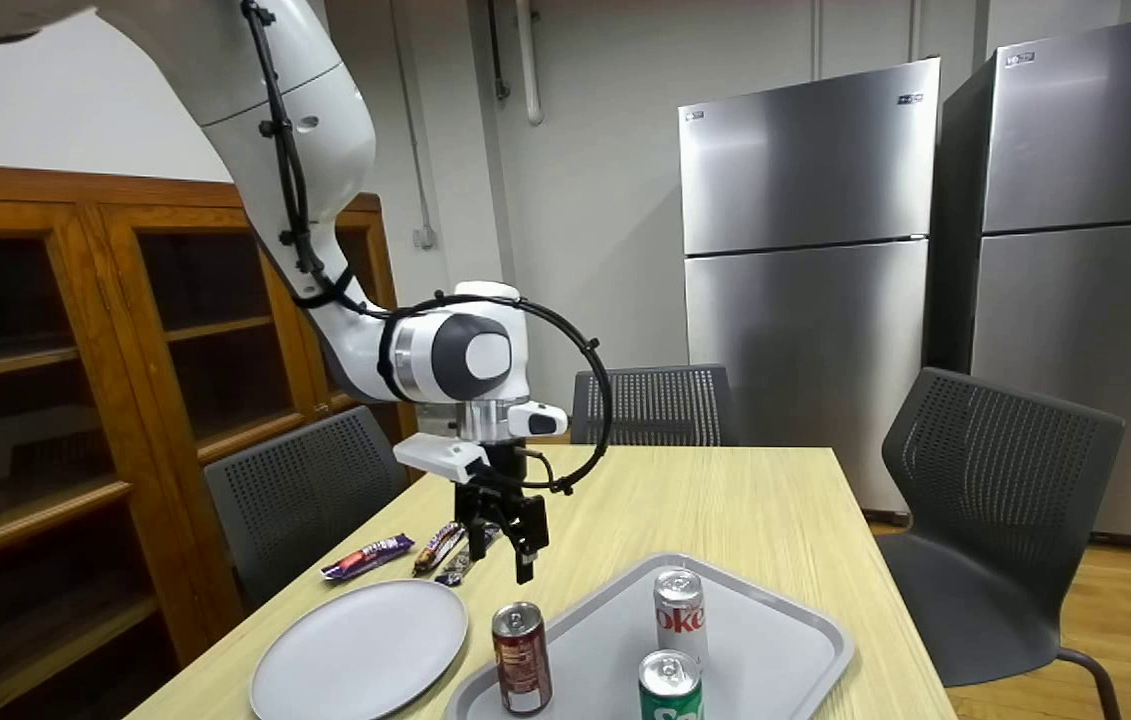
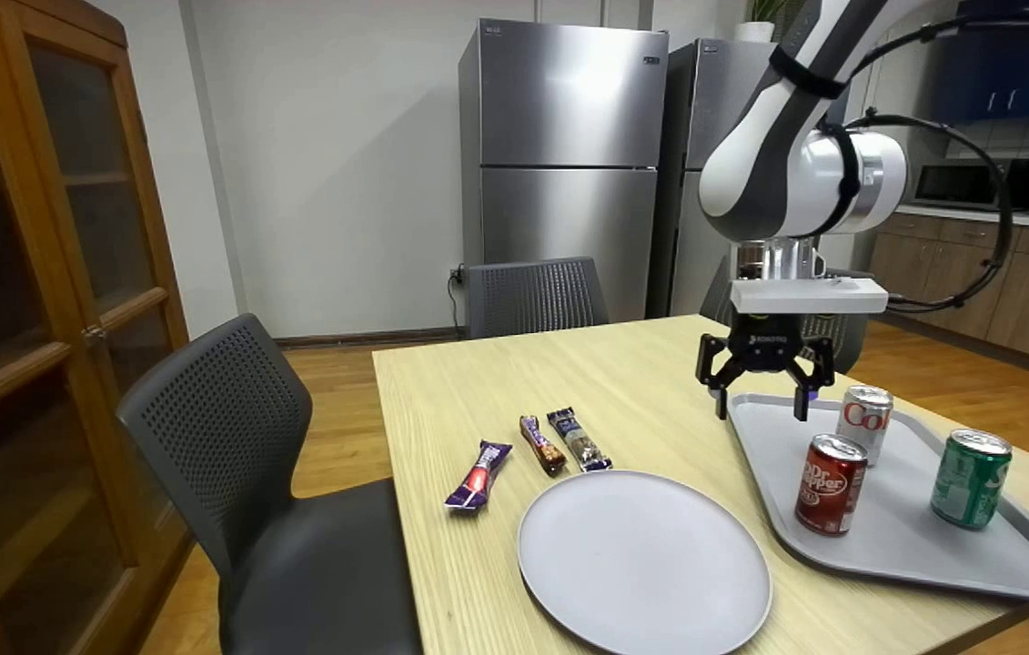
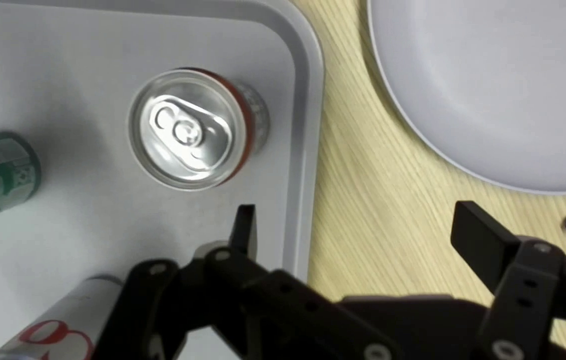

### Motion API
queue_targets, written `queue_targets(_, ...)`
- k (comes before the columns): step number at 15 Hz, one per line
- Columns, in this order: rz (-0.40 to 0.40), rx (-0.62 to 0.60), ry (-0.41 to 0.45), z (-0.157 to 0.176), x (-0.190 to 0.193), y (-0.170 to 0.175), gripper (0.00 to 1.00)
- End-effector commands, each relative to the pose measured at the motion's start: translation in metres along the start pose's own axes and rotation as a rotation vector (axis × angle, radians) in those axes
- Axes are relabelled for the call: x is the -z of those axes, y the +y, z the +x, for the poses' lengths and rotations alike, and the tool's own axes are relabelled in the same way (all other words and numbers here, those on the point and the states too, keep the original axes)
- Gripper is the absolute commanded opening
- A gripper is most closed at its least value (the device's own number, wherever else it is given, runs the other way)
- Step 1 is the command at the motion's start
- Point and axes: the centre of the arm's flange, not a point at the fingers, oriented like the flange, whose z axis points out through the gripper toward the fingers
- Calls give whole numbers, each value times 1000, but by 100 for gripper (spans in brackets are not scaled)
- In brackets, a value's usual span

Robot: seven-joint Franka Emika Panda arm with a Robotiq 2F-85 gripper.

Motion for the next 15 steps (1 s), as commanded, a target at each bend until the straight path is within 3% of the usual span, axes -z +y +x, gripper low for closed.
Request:
queue_targets(1, -24, -7, 43, -28, 8, 26, 100)
queue_targets(15, -89, -16, 92, -74, -5, 64, 100)
